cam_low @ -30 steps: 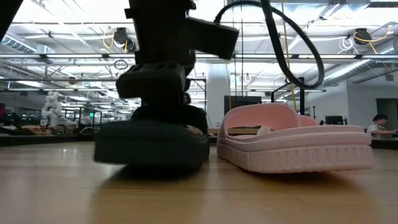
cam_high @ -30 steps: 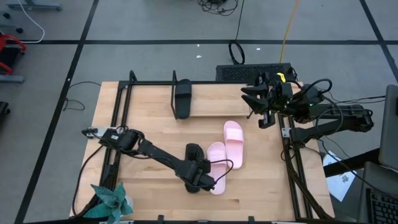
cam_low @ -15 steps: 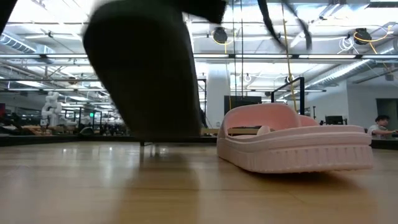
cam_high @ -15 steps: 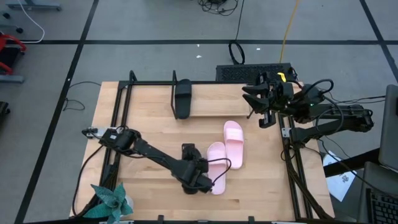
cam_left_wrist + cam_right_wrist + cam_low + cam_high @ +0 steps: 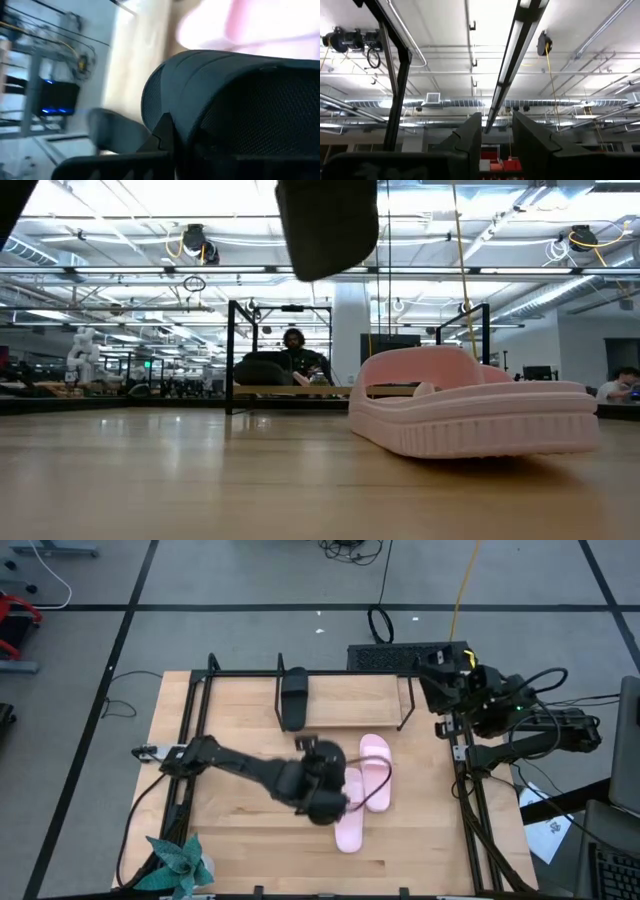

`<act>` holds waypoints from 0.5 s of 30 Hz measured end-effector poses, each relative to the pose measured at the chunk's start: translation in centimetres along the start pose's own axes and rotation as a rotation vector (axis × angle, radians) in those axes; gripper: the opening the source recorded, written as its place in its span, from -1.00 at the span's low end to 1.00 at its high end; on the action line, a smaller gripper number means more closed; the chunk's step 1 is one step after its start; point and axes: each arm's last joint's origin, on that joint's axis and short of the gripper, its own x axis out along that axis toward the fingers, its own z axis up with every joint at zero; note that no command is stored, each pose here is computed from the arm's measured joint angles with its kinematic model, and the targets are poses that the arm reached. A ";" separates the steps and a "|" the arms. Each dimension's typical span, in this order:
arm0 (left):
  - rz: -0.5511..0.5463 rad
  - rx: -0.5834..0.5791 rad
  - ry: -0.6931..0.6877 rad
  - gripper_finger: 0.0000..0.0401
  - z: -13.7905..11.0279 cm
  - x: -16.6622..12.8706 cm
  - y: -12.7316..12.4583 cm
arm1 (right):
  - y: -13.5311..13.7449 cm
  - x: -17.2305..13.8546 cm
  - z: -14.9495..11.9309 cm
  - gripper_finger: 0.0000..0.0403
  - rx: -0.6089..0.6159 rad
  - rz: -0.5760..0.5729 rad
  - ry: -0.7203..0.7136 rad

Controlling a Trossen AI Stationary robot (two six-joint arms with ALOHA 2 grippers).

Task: Pick and place slides into the shelf
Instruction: Put the black slide on the shelf

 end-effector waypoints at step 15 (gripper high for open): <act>0.196 0.087 -0.002 -1.00 2.7 6.2 8.8 | -0.6 -0.5 1.2 -0.51 -0.167 -0.209 -0.025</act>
